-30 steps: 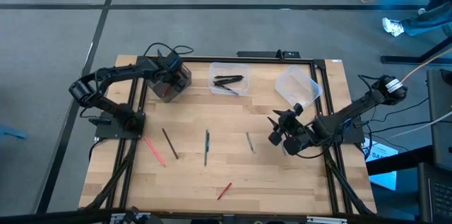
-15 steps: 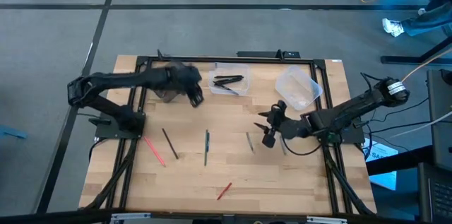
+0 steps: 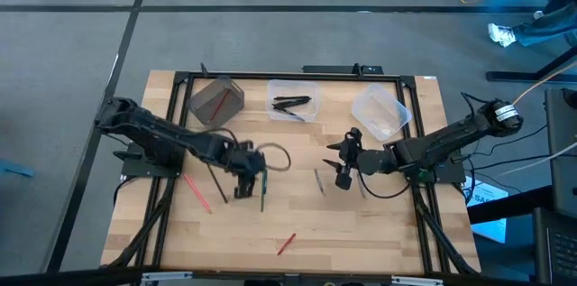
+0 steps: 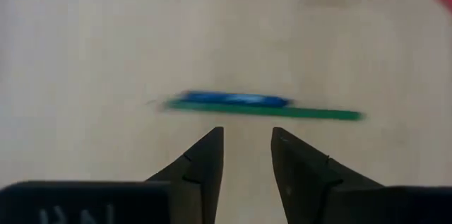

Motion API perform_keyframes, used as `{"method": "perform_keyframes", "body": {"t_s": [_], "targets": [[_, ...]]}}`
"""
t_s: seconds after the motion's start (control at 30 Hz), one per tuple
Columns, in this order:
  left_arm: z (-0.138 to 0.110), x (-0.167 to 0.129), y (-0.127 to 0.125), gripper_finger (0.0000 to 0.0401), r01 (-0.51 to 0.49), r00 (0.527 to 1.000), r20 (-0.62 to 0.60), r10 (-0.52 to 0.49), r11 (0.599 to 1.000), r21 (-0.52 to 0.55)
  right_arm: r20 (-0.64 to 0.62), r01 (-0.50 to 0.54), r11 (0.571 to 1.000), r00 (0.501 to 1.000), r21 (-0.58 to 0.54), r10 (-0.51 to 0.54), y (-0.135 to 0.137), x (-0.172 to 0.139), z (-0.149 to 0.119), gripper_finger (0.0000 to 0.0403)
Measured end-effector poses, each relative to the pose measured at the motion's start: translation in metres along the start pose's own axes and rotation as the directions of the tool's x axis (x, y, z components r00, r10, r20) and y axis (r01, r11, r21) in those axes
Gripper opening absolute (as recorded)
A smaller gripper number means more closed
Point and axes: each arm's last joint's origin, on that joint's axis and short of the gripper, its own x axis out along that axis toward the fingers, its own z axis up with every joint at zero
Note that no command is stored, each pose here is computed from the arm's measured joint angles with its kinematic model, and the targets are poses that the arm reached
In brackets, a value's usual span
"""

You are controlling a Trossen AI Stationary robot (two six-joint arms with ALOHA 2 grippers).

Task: Sort crayons/erasers/pens/pencils in bins
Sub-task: Put the green pencil into the black bin

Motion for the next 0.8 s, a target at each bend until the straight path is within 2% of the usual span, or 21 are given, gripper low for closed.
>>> {"method": "perform_keyframes", "body": {"t_s": [0.1,0.2,0.3,0.43,0.53,0.6,0.67,0.8], "targets": [[0.001,0.017,-0.021,0.0107,0.071,0.997,-0.032,-0.066,0.978,0.198,0.02,0.013,0.994,1.0,-0.11,-0.011,0.0,0.0,0.002,0.0213],[0.003,0.032,-0.035,0.0106,0.094,0.992,-0.117,-0.049,0.907,0.411,0.042,0.014,0.985,0.999,-0.173,-0.006,0.0,0.0,0.004,0.0213],[0.011,0.042,-0.038,0.0106,0.081,0.981,-0.193,0.027,0.845,0.529,0.044,0.014,0.985,0.999,-0.171,-0.006,0.0,0.0,0.005,0.0213],[0.026,0.045,-0.039,0.0106,0.132,0.956,-0.285,0.072,0.761,0.635,0.025,0.014,0.983,1.0,-0.183,-0.01,0.0,0.0,0.003,0.0213],[0.037,0.045,-0.043,0.0106,0.194,0.944,-0.321,0.069,0.671,0.715,0.003,0.015,0.981,1.0,-0.193,-0.015,-0.001,0.0,0.0,0.0213],[0.041,0.046,-0.048,0.0106,0.228,0.942,-0.33,0.066,0.596,0.77,-0.013,0.017,0.983,1.0,-0.182,-0.019,-0.001,0.0,-0.002,0.0213],[0.044,0.049,-0.053,0.0106,0.246,0.945,-0.321,0.06,0.516,0.821,-0.033,0.018,0.984,0.999,-0.178,-0.024,-0.001,0.0,-0.004,0.0213],[0.047,0.061,-0.065,0.0102,0.267,0.945,-0.319,0.072,0.391,0.881,-0.062,0.021,0.986,0.998,-0.166,-0.032,-0.002,0.0,-0.007,0.0213]]}}
